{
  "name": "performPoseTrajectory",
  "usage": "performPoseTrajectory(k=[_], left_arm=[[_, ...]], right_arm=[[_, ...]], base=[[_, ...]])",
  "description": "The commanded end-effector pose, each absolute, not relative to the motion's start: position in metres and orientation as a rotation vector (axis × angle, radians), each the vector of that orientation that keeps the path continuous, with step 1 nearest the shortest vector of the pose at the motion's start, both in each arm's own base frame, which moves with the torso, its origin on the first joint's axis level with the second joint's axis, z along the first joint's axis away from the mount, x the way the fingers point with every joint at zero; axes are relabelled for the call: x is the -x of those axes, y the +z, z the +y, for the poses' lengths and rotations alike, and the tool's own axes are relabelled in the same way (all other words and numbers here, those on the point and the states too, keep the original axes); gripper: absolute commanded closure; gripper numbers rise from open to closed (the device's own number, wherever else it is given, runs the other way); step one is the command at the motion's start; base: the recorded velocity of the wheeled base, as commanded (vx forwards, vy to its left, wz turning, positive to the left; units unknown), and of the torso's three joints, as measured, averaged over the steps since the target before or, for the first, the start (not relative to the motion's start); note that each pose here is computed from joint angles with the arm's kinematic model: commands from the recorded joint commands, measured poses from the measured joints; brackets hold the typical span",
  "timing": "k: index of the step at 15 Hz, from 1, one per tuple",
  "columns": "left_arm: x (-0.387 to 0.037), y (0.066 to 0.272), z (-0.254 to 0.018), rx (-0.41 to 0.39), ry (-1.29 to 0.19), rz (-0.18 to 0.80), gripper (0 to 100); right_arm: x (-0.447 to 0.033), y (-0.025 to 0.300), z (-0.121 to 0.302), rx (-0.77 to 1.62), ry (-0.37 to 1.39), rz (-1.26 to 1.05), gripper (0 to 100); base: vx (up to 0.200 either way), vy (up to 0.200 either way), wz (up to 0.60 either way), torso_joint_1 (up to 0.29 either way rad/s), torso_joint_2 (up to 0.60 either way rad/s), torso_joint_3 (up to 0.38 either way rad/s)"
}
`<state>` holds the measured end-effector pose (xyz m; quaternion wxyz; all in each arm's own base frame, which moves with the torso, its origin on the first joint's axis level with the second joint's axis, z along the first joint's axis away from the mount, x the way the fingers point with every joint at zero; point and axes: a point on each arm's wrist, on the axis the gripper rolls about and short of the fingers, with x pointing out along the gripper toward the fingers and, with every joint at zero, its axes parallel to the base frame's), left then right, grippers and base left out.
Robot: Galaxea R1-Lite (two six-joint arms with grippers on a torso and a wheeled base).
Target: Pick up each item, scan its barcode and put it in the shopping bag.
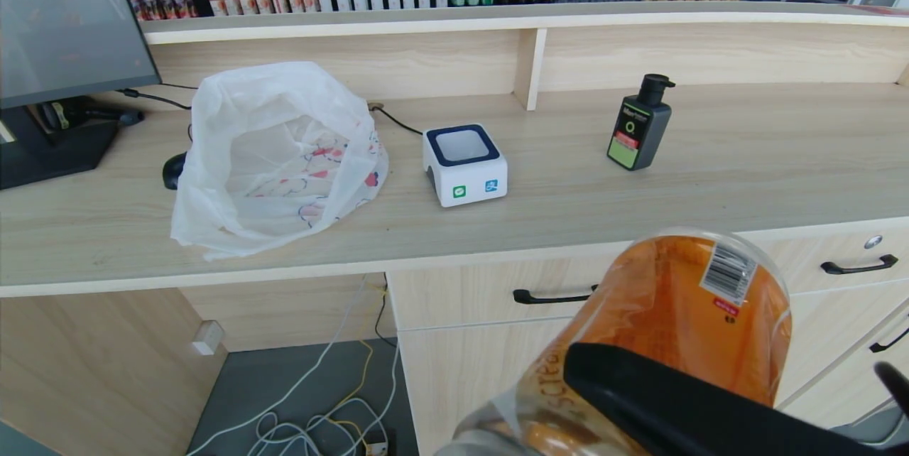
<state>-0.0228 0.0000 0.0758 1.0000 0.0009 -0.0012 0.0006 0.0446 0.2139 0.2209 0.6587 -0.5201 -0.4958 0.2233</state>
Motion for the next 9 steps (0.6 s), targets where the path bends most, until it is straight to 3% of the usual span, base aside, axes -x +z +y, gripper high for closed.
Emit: performPoseTrajectory(k=[1,9], left_arm=[[0.023,0.076,0.000,-0.002,0.002,-0.003,0],[0.023,0.076,0.000,-0.002,0.002,-0.003,0]], right_arm=[[-0.046,0.220,0.211,1.179,0.497,-1.115,100],[-0.071,0.208,0.210,1.016,0.577,-0.923,100]], base=[[0.000,0.000,0.00,0.000,0.00,0.000],[0.000,0.000,0.00,0.000,0.00,0.000]])
